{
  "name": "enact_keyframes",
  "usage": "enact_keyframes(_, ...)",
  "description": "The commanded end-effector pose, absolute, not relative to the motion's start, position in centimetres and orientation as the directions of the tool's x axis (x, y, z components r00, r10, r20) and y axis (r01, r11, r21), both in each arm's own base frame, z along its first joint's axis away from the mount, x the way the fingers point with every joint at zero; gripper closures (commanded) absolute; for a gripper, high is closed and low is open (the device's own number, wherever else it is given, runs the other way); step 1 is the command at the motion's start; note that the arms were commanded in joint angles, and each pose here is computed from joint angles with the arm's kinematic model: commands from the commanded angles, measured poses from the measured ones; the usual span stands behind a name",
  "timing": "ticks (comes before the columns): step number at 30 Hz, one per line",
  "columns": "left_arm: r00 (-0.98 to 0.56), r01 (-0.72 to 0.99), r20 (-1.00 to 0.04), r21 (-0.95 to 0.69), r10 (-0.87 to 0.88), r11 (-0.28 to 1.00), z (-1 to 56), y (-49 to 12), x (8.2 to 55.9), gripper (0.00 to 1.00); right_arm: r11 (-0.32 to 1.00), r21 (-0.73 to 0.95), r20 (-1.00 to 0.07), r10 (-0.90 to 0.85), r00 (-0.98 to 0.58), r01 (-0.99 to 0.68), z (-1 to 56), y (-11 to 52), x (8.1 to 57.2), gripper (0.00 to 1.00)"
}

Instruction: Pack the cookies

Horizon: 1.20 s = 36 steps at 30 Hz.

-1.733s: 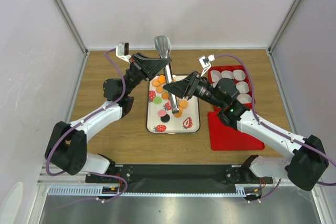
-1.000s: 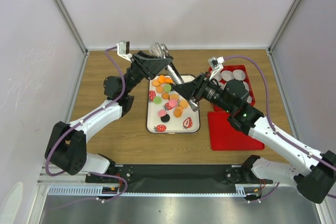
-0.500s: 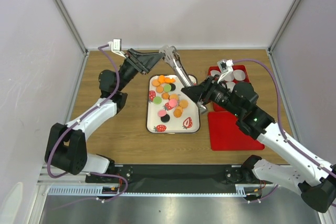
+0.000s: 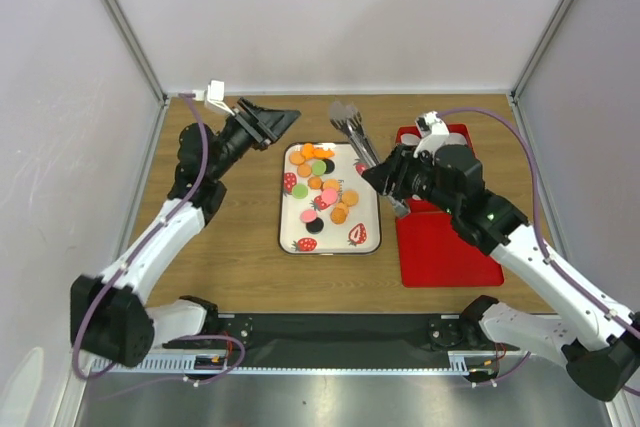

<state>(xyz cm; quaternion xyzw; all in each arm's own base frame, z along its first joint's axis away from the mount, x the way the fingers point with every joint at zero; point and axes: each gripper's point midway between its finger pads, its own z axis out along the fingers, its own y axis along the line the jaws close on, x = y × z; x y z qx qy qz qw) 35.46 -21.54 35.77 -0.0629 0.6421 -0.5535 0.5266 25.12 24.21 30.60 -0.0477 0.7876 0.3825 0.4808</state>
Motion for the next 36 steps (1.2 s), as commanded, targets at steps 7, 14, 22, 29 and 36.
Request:
enact_keyframes(7,-0.415,0.339,-0.823,-0.535,-0.387,0.774,31.6,-16.2,27.2,0.34,0.893,0.315,-0.788,0.057,-0.613,-0.322,23.5,22.0,27.7,0.54)
enact_keyframes(14,-0.476,0.352,-0.847,-0.43,-0.237,0.831,26.2,-14.5,23.5,0.34,0.923,0.214,-0.726,-0.069,-0.685,-0.32,18.7,22.4,27.6,0.57)
enact_keyframes(22,-0.509,0.389,-0.841,-0.416,-0.185,0.822,23.1,-14.9,22.6,0.34,0.924,0.148,-0.668,-0.168,-0.725,-0.351,16.5,22.1,24.7,0.57)
enact_keyframes(29,-0.505,0.413,-0.849,-0.393,-0.152,0.822,23.1,-14.5,21.4,0.33,0.911,0.163,-0.617,-0.206,-0.759,-0.379,15.5,21.5,21.5,0.55)
enact_keyframes(36,-0.489,0.437,-0.86,-0.385,-0.144,0.813,23.3,-14.5,20.9,0.32,0.887,0.208,-0.571,-0.232,-0.787,-0.413,14.8,22.0,19.5,0.53)
